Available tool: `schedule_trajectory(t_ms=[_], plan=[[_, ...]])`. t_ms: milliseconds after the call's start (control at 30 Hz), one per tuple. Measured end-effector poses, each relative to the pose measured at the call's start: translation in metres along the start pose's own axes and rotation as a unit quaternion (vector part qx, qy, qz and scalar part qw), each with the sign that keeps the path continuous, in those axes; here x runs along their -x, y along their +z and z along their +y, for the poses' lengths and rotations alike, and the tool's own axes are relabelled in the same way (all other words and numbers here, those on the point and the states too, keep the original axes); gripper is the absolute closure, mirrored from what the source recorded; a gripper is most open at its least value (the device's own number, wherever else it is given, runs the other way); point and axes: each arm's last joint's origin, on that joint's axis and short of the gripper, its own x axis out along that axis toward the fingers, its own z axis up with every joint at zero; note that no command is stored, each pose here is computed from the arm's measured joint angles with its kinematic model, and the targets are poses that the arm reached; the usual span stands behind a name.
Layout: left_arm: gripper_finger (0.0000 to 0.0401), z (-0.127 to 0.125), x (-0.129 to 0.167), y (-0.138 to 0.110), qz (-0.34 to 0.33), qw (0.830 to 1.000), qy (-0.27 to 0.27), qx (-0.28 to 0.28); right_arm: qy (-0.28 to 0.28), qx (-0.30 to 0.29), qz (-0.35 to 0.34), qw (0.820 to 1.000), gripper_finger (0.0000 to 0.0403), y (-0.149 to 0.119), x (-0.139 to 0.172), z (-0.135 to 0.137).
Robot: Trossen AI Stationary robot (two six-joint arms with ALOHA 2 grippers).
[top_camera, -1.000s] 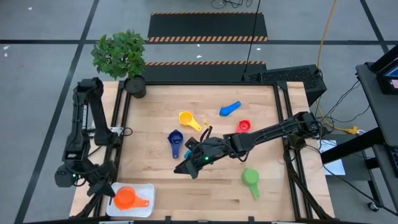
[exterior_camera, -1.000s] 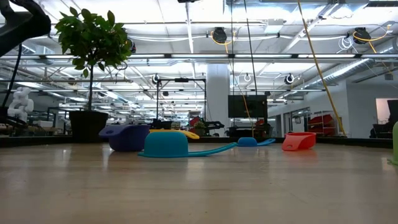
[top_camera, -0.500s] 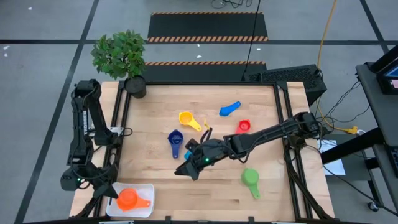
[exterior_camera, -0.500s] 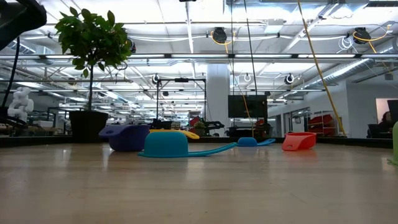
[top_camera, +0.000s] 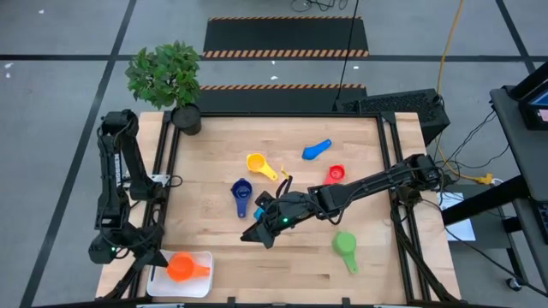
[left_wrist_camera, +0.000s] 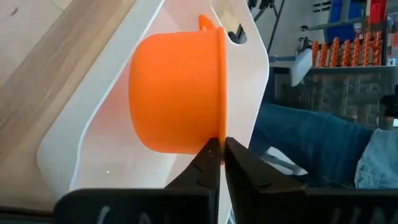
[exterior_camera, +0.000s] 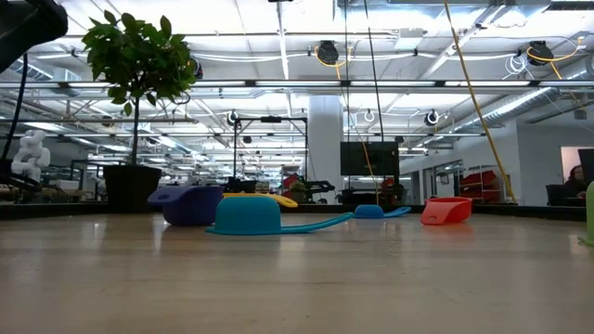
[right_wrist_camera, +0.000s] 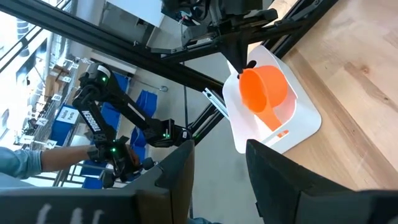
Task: Nest measuring cups in basket
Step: Put the orange measuring cup into the white bin, then stack the green measuring cup on top of the orange measuring cup in the white bin
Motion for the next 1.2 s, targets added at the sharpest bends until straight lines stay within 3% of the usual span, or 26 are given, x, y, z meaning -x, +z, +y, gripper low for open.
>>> schedule_trajectory(t_ms=[633,900,1200], plan=[[0.0330,0.001,0.001,0.001,0.012,1.000,0.015,0.006,0.000,0.000,-0.001,1.000,0.0264,0.000,0.000,0.000],[0.0324,-0.005,0.011,0.007,0.054,0.998,-0.002,0.037,-0.010,0.002,-0.023,1.000,0.0264,0.001,0.000,0.000],[0.0324,-0.013,0.019,0.025,0.023,0.999,-0.035,0.024,-0.033,-0.006,-0.072,0.997,0.0264,0.003,0.000,-0.001]])
